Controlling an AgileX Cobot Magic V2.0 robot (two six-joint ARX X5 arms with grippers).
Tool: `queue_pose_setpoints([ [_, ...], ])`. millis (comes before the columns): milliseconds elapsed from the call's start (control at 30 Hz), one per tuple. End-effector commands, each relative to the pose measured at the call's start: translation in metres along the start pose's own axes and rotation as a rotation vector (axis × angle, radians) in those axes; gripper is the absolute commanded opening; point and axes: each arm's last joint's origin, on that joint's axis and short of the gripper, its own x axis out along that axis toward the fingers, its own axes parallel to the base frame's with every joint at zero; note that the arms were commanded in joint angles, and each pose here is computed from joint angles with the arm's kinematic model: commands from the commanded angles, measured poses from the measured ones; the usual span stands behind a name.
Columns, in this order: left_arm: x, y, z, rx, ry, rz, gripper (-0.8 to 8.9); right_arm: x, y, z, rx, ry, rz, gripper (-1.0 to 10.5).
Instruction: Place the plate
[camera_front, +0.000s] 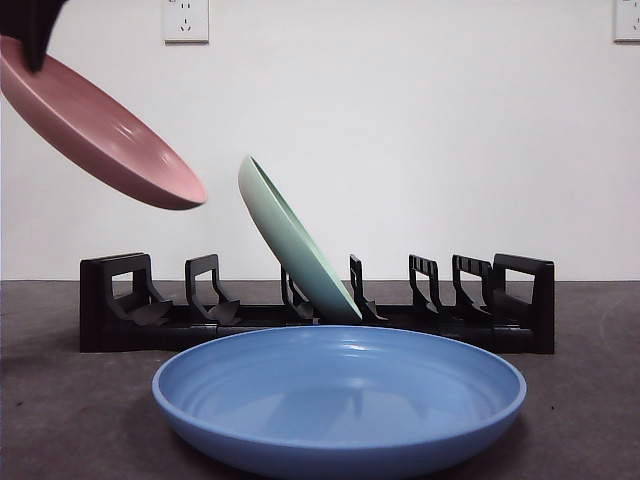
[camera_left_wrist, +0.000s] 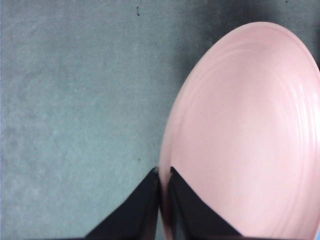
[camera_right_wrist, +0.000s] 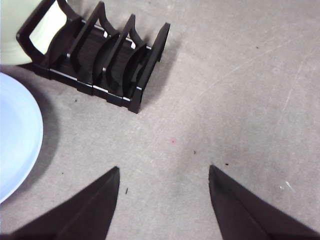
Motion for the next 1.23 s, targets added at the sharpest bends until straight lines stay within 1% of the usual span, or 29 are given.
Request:
queue_pose_setpoints([
  [33, -0.009, -0.001, -0.010, -0.019, -0.022, -0.007, 0.16, 0.000, 0.000, 0.002, -0.007, -0.001, 0.002, 2.8],
  [133, -0.008, -0.003, -0.031, -0.016, -0.018, -0.015, 0.16, 0.000, 0.000, 0.001, -0.005, 0.001, 0.002, 2.8],
  [267, -0.009, -0.004, -0.068, -0.020, -0.020, -0.037, 0.16, 0.000, 0.000, 0.000, -0.006, 0.013, 0.002, 2.8],
  [467, -0.017, -0.001, -0.120, -0.064, -0.055, -0.081, 0.15, 0.000, 0.000, 0.000, -0.007, 0.014, 0.003, 2.8],
  [567, -0.019, 0.000, -0.138, -0.093, -0.069, -0.103, 0.15, 0.000, 0.000, 0.000, -0.006, 0.013, 0.003, 2.8],
  [633, -0.017, 0.000, -0.146, -0.110, -0.068, -0.143, 0.15, 0.000, 0.000, 0.000, -0.006, 0.013, 0.003, 2.8],
  [800, 0.000, -0.009, -0.160, -0.147, -0.023, -0.311, 0.14, 0.000, 0.000, 0.000, -0.006, 0.013, 0.004, 2.8],
  [867, 0.011, -0.016, -0.163, -0.155, 0.009, -0.380, 0.14, 0.000, 0.000, 0.000, -0.006, 0.013, 0.003, 2.8],
  [1033, 0.036, -0.037, -0.166, -0.154, 0.043, -0.518, 0.14, 0.000, 0.000, 0.000, -0.005, 0.014, 0.003, 2.8],
  [1233, 0.057, -0.063, -0.156, -0.103, 0.081, -0.542, 0.14, 0.000, 0.000, 0.000, 0.002, 0.013, 0.003, 2.8],
])
